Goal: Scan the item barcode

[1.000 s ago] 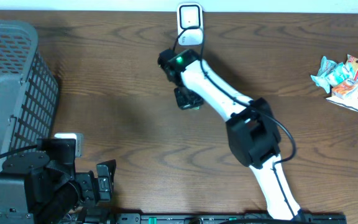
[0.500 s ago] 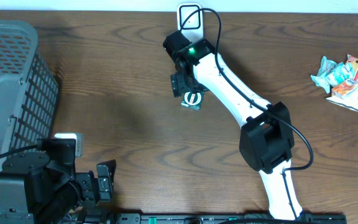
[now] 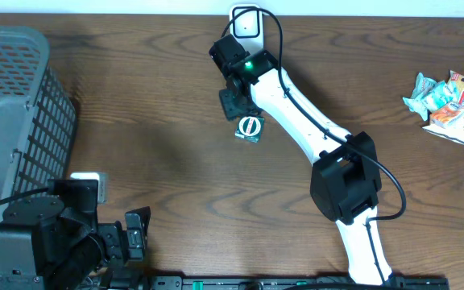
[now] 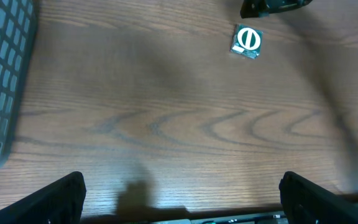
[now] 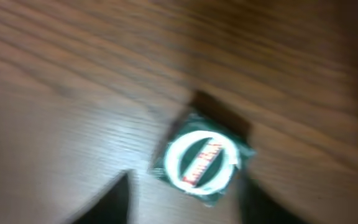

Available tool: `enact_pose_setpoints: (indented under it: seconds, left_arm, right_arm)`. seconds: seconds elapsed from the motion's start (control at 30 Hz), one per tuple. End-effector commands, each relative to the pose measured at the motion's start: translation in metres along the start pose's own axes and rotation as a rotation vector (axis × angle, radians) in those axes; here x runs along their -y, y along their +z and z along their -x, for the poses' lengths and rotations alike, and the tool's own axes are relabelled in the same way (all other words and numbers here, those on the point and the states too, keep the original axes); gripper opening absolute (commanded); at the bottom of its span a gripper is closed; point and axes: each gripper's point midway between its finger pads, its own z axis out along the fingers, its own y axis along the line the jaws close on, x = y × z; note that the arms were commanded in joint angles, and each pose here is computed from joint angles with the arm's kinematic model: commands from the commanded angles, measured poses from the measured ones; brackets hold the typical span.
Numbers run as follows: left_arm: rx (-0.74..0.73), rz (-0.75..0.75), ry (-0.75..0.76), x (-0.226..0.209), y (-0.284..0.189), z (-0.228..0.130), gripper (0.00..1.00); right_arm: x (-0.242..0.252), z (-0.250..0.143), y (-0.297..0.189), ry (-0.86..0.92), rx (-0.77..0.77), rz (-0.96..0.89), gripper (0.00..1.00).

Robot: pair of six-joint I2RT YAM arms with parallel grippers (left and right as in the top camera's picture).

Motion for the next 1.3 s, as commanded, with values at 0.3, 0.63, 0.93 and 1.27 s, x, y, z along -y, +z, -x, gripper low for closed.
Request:
enact_pose_setpoints:
  seconds: [0.3, 0.63, 0.93, 1.27]
  left_arm:
    - [0.002, 0.009, -0.005, -0.001, 0.000, 0.001, 0.98]
    - [0.002, 0.010, -0.005, -0.002, 0.000, 0.001, 0.98]
    - [0.002, 0.009, -0.005, -0.001, 0.000, 0.001, 0.98]
    - [0.002, 0.009, -0.005, -0.001, 0.000, 0.001, 0.97]
  right_arm:
    - [-0.033, -0.037, 0.039, 0.125, -0.036, -0.022, 0.02]
    - [0.007, -0.059, 0.056, 0.163, -0.026, -0.252, 0.01]
    - [-0.003, -0.067, 0.033, 0.088, -0.086, -0.151, 0.01]
    - [-0.058, -0.014, 0.005, 0.013, 0.119, 0.140, 0.02]
